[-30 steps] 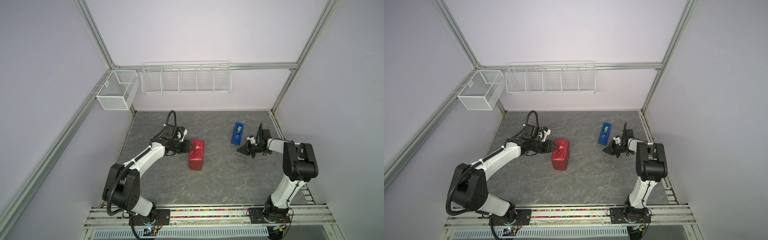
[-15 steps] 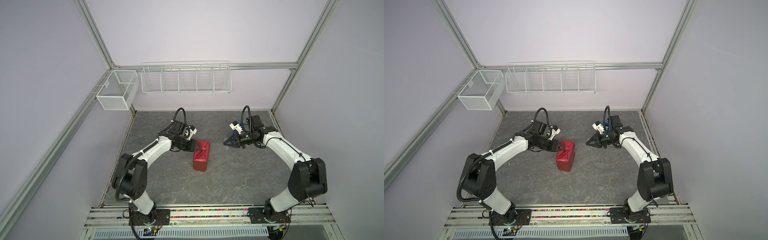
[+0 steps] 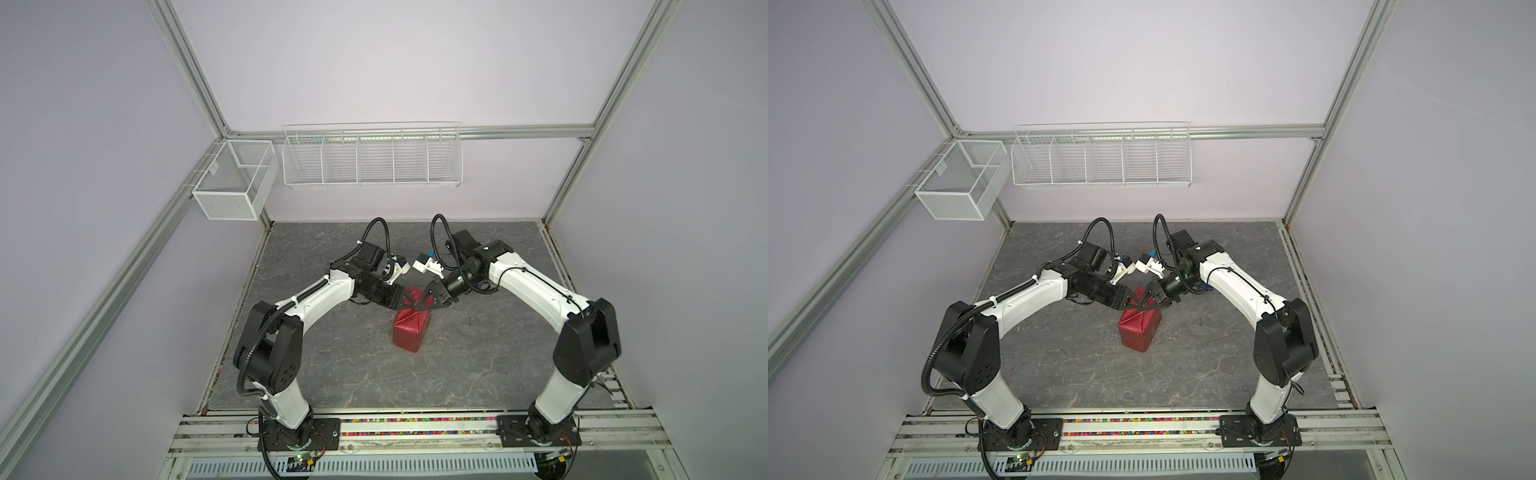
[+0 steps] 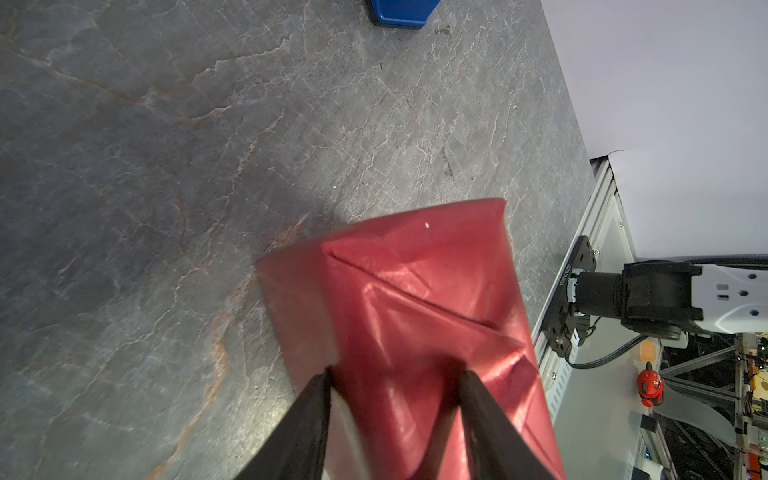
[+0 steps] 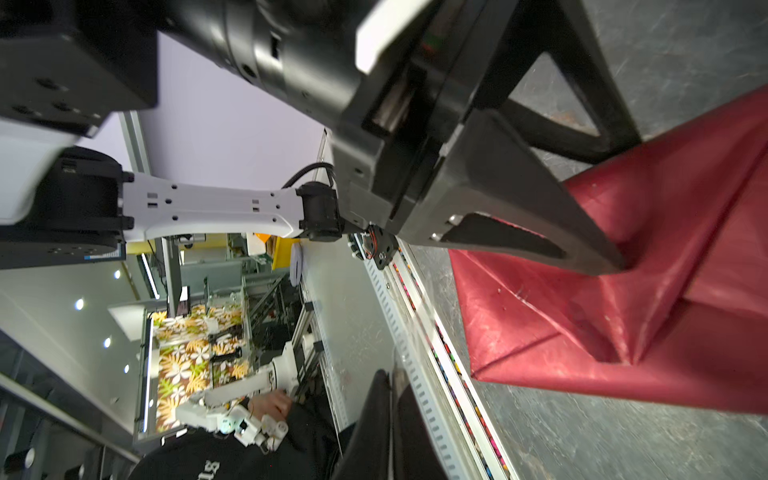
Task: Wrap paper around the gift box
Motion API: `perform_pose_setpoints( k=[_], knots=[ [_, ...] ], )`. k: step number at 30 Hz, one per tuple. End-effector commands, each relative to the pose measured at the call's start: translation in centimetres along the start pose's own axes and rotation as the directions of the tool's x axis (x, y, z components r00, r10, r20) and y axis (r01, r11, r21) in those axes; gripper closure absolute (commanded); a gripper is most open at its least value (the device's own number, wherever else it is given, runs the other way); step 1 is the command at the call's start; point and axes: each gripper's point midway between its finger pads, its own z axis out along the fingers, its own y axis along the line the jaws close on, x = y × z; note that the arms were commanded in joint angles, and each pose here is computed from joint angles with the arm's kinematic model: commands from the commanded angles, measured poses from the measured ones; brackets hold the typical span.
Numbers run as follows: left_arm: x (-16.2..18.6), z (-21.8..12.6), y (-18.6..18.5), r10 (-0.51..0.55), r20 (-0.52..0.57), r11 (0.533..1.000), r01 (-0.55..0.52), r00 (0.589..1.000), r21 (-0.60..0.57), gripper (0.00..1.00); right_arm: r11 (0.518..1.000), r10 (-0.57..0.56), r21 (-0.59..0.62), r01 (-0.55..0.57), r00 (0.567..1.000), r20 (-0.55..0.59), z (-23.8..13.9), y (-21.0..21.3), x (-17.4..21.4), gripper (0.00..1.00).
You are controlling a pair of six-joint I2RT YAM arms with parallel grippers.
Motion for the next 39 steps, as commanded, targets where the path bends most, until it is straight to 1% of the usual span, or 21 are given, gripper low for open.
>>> perform_pose_setpoints(
  k=[1,6,10,15,22,26,29,34,37,39],
  knots=[
    [1.6,0.4,0.3,0.003,-0.066,1.0,-0.003,0.998,-0.006,0.5,0.996,-0.067,-0.06,0.063,0.995,-0.067,0.4,0.3,0.8,0.91],
    [1.7,0.4,0.2,0.009,-0.071,1.0,-0.009,0.997,-0.006,0.5,0.998,-0.039,-0.047,0.034,0.993,-0.111,1.1,-1.8,0.0,0.9],
    [1.8,0.5,0.4,0.004,-0.077,1.0,-0.005,0.997,-0.008,0.5,0.999,-0.018,-0.051,0.012,0.993,-0.12,1.3,-3.0,-0.6,0.9],
    [1.8,0.5,0.3,0.007,-0.079,1.0,-0.008,0.997,-0.007,0.5,0.998,0.046,-0.041,-0.051,0.992,-0.119,1.0,-5.0,-1.1,0.91],
    [1.8,0.5,0.2,0.011,-0.078,1.0,-0.011,0.997,-0.003,0.5,0.996,0.071,-0.042,-0.077,0.989,-0.131,1.3,-5.6,-1.1,0.91],
    [1.7,0.5,0.2,0.011,-0.078,1.0,-0.011,0.997,-0.003,0.5,0.995,0.097,-0.014,-0.1,0.985,-0.143,1.5,-6.3,-1.0,0.91],
    [1.7,0.3,0.3,0.012,-0.077,1.0,-0.013,0.997,-0.012,0.5,0.991,0.137,0.015,-0.136,0.978,-0.157,1.6,-6.9,-0.5,0.91],
    [0.5,-1.1,-0.1,0.024,-0.031,0.998,-0.025,0.999,-0.052,0.49,0.977,0.214,0.052,-0.208,0.962,-0.17,2.2,-8.3,0.4,0.91],
    [-0.4,-2.5,-0.3,0.037,0.002,0.994,-0.036,0.999,-0.1,0.48,0.971,0.24,0.054,-0.234,0.953,-0.184,2.6,-8.9,0.7,0.91],
    [-1.2,-3.6,-0.3,0.025,0.035,0.992,-0.02,0.999,-0.122,0.47,0.967,0.255,0.06,-0.248,0.948,-0.188,2.7,-9.2,0.8,0.92]
  ],
)
